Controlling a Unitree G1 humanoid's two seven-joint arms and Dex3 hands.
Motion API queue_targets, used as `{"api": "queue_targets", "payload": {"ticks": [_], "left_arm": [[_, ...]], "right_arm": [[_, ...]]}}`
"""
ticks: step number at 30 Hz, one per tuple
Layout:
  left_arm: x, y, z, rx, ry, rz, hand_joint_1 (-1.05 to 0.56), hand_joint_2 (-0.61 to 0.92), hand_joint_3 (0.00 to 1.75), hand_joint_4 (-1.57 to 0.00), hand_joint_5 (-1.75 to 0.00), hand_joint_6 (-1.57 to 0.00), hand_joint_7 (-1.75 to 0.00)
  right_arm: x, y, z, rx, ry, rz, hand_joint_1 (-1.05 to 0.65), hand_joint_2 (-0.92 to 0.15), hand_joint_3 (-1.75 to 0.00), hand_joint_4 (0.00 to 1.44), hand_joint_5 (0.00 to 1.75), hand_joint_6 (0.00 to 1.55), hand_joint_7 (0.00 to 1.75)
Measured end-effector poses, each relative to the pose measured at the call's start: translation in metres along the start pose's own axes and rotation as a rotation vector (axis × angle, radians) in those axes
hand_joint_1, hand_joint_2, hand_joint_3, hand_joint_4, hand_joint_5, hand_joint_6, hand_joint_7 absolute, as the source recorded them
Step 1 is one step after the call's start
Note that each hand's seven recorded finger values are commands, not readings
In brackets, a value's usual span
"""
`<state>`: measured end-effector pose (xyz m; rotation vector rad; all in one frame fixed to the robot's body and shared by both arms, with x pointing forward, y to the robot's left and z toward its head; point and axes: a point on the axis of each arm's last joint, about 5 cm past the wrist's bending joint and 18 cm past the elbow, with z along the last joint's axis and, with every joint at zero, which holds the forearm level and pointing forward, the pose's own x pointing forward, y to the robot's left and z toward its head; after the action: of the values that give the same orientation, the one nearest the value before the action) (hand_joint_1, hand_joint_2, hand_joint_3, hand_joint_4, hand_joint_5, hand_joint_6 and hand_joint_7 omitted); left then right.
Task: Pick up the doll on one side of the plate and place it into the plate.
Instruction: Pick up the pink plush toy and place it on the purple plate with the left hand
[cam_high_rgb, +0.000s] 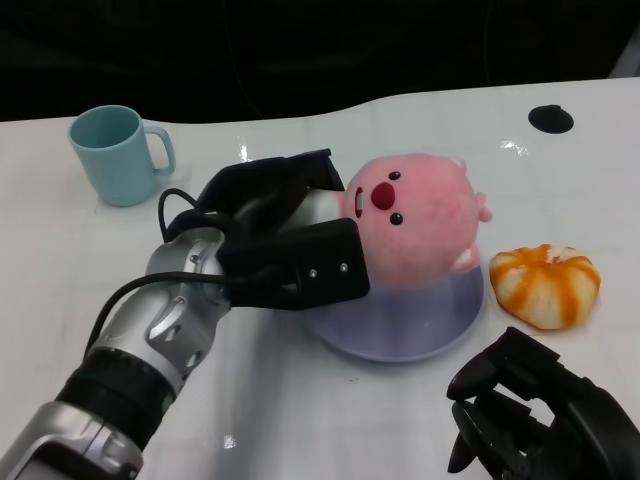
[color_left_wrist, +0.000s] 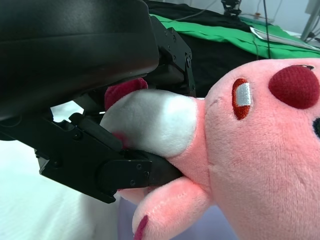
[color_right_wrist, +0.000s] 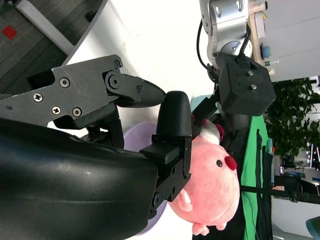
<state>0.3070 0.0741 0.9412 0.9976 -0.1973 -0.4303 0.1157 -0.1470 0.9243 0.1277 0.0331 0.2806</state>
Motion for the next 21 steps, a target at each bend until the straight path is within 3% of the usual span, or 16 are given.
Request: {"api": "queue_targets", "payload": {"ticks": [9, 10, 13, 14, 15, 16, 17, 18, 20, 21], "left_arm": [[0.010, -0.013, 0.011, 0.033, -0.004, -0.041, -0.19, 0.49, 1.07, -0.94, -1.75, -0.72, -1.75], [0.010, -0.014, 0.011, 0.036, -0.003, -0.043, -0.19, 0.46, 1.06, -0.92, -1.75, -0.74, -1.67], [0.012, -0.011, 0.011, 0.041, -0.004, -0.055, -0.22, 0.49, 0.89, -0.79, -1.65, -0.95, -0.71], [0.012, -0.010, 0.011, 0.043, -0.006, -0.070, -0.22, 0.53, 0.83, -0.76, -1.64, -0.96, -0.56], [0.012, -0.009, 0.012, 0.044, -0.007, -0.088, -0.24, 0.66, 0.62, -0.68, -1.64, -0.91, -0.30], [0.012, -0.008, 0.012, 0.046, -0.007, -0.109, -0.25, 0.74, 0.50, -0.65, -1.64, -0.91, -0.18], [0.012, -0.007, 0.012, 0.048, -0.008, -0.129, -0.32, 0.84, 0.37, -0.46, -1.26, -0.72, -0.11], [0.012, -0.006, 0.011, 0.056, -0.010, -0.152, -0.36, 0.88, 0.33, -0.44, -0.90, -0.61, -0.06], [0.011, -0.003, 0.011, 0.089, -0.017, -0.190, -0.47, 0.91, 0.33, -0.36, -0.44, -0.40, -0.01], [0.011, -0.001, 0.011, 0.111, -0.020, -0.205, -0.50, 0.92, 0.34, -0.33, -0.36, -0.35, -0.01]], "right_arm": [[-0.002, 0.002, 0.000, -0.016, 0.004, 0.008, -0.34, -0.91, -0.53, 0.58, 1.72, 0.47, 1.59], [-0.002, 0.002, 0.000, -0.016, 0.004, 0.008, -0.34, -0.91, -0.53, 0.58, 1.72, 0.48, 1.59], [-0.002, 0.003, 0.000, -0.016, 0.000, 0.010, -0.34, -0.92, -0.54, 0.58, 1.72, 0.47, 1.59], [-0.002, 0.003, 0.000, -0.016, -0.002, 0.011, -0.34, -0.92, -0.54, 0.58, 1.72, 0.47, 1.59], [-0.002, 0.003, 0.001, -0.016, -0.003, 0.012, -0.34, -0.92, -0.54, 0.58, 1.72, 0.47, 1.59], [-0.002, 0.003, 0.000, -0.015, -0.003, 0.013, -0.35, -0.92, -0.54, 0.58, 1.72, 0.47, 1.59], [-0.002, 0.003, 0.001, -0.015, -0.003, 0.014, -0.35, -0.92, -0.53, 0.58, 1.72, 0.47, 1.59], [-0.002, 0.003, 0.001, -0.015, -0.004, 0.013, -0.35, -0.92, -0.53, 0.58, 1.72, 0.48, 1.60], [-0.002, 0.004, 0.001, -0.018, -0.004, 0.014, -0.35, -0.91, -0.54, 0.58, 1.73, 0.48, 1.60], [-0.002, 0.004, 0.001, -0.019, -0.004, 0.014, -0.35, -0.91, -0.54, 0.59, 1.73, 0.48, 1.60]]}}
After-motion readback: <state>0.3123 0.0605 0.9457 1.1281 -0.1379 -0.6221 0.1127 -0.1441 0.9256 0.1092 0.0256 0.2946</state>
